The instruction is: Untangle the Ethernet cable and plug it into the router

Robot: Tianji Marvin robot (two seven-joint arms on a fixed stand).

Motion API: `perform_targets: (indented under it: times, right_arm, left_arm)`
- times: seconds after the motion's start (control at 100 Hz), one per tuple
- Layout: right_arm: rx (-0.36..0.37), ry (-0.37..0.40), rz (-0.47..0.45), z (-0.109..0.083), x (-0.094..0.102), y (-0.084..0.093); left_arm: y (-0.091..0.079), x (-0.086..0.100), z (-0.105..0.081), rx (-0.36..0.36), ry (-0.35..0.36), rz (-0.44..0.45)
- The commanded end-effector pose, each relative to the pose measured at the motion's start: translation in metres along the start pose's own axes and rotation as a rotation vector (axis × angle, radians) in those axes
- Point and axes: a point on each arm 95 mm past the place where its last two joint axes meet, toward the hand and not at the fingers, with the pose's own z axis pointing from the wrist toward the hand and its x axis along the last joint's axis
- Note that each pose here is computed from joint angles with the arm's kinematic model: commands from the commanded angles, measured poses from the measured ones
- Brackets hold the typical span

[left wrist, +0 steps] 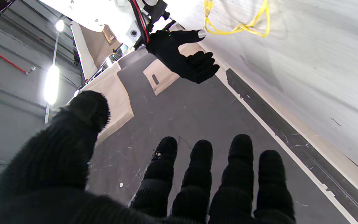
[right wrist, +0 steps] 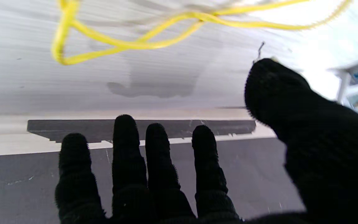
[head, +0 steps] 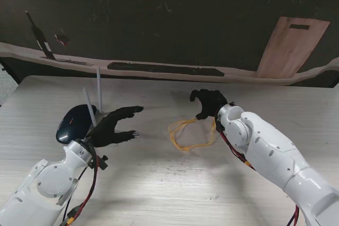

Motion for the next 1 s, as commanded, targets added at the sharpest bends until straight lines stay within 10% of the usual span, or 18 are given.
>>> perform_targets:
  times: [0.0, 0.99]
  right_arm:
    - [0.022, -0.024, -0.009, 0.005, -0.005, 0.001]
    - [0.114, -0.312, -0.007, 0.027, -0.023, -0.071]
  left_arm:
    - [0.002, -0.001, 0.000, -0.009, -0.005, -0.007]
    - [0.000, -0.006, -0.004, 0.000, -0.045, 0.002]
